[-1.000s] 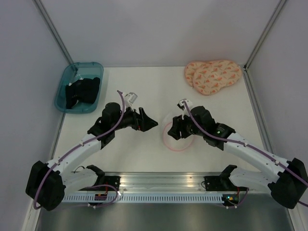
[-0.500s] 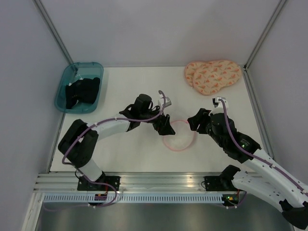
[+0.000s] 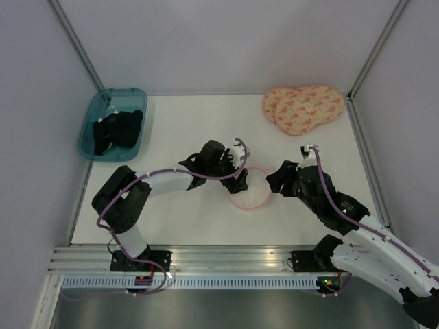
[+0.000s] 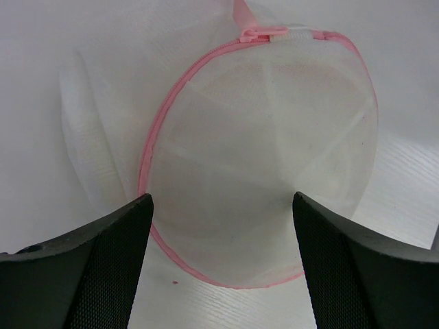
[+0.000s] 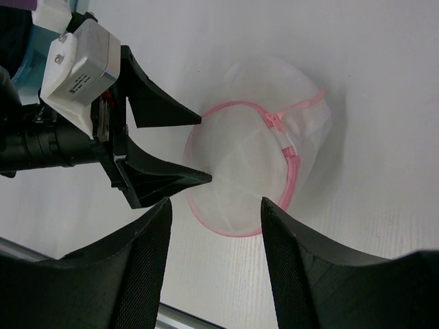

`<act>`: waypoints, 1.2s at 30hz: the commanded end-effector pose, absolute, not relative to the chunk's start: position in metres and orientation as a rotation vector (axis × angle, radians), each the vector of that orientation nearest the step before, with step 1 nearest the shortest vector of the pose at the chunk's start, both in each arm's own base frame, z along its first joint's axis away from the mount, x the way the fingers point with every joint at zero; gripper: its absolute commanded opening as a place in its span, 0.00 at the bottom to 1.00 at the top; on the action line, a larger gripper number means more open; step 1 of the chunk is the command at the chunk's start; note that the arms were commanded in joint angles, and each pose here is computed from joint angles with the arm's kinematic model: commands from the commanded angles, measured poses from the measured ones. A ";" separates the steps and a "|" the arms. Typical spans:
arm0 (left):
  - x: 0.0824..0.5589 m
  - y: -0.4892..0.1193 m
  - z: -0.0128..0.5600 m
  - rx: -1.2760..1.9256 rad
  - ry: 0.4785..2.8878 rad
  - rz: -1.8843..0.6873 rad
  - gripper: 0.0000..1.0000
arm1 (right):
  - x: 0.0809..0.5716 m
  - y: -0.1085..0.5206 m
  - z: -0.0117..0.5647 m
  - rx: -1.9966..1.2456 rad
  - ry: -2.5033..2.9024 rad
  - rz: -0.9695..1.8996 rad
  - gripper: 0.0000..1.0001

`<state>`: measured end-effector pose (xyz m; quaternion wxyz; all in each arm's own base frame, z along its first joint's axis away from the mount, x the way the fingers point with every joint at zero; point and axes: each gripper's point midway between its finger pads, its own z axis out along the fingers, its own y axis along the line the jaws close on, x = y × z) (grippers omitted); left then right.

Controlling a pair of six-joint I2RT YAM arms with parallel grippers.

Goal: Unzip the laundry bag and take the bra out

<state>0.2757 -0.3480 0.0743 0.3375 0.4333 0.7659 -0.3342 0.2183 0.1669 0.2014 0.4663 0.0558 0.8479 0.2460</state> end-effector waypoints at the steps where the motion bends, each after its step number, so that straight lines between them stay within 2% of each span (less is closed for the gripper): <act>1: 0.300 -0.355 0.112 1.069 1.812 -0.710 0.86 | 0.216 0.167 0.199 0.158 2.089 0.611 0.60; 8: 0.284 -0.375 0.086 1.122 1.838 -0.689 0.86 | 0.217 0.164 0.194 0.174 2.104 0.592 0.60; 18: 0.268 -0.373 0.047 1.087 1.917 -0.729 0.84 | 0.217 0.156 0.185 0.203 2.109 0.543 0.58; 21: 0.264 -0.373 0.037 1.079 1.955 -0.755 0.69 | 0.217 0.155 0.184 0.212 2.101 0.549 0.54; 22: 0.262 -0.374 0.035 1.086 1.955 -0.758 0.57 | 0.217 0.155 0.185 0.212 2.099 0.553 0.53; 25: 0.256 -0.375 0.030 1.056 1.998 -0.792 0.39 | 0.216 0.154 0.184 0.212 2.103 0.548 0.51; 30: 0.256 -0.369 0.033 1.033 2.010 -0.772 0.36 | 0.217 0.151 0.185 0.218 2.095 0.538 0.50; 32: 0.256 -0.367 0.034 1.025 2.027 -0.751 0.32 | 0.217 0.150 0.184 0.224 2.092 0.532 0.49; 35: 0.254 -0.364 0.035 0.987 2.060 -0.757 0.21 | 0.218 0.150 0.183 0.230 2.093 0.527 0.48; 36: 0.251 -0.364 0.037 0.953 2.082 -0.780 0.11 | 0.218 0.150 0.182 0.229 2.094 0.529 0.48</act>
